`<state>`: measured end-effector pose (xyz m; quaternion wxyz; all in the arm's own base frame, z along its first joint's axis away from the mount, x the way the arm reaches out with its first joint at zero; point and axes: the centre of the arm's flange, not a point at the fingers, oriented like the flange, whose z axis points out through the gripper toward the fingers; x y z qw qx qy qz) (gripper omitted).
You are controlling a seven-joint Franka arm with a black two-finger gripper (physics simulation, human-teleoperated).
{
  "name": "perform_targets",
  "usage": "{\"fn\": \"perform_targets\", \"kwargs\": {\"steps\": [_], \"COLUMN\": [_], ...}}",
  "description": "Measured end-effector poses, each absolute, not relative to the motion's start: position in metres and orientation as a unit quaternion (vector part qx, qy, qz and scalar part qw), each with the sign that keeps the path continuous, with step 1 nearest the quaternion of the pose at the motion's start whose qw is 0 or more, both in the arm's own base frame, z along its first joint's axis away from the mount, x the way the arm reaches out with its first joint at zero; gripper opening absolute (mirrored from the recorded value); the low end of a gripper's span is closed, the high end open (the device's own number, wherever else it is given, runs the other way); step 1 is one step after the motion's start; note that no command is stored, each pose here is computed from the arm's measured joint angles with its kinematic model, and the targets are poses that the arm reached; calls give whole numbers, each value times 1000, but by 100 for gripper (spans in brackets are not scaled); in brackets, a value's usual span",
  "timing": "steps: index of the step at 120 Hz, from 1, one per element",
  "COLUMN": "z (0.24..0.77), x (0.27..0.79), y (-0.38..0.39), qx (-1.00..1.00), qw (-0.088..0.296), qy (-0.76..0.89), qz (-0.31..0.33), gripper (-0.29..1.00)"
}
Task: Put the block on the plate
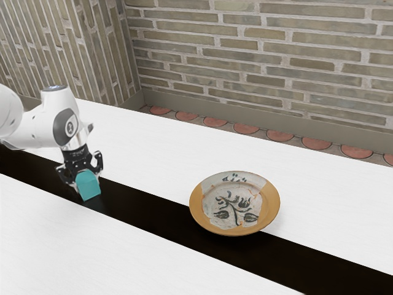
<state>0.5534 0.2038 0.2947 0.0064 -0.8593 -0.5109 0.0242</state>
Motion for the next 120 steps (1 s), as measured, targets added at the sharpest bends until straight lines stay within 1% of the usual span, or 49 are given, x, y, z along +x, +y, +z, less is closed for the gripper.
{"fn": "perform_targets", "kwargs": {"steps": [9,16,39,49,62,78,87,98,108,120], "z": [325,346,393,396,394,386,374,367,366,372], "x": [561,571,621,638,662,658,652,648,647,646], "y": [182,151,-17,-74,-123,-183,-209,-222,-223,-224], "qx": [-868,-878,-919,-924,-923,-923,-921,-914,-906,-897], "qw": [-8,-21,-66,-81,-99,-113,-114,-114,-114,-115], "qy": [-497,-477,-388,-371,-370,-367,-371,-389,-407,-427], "qz": [5,-9,-34,-36,-35,-19,-3,6,8,7], "gripper": [41,42,42,42,42,43,43,43,52,59]}}
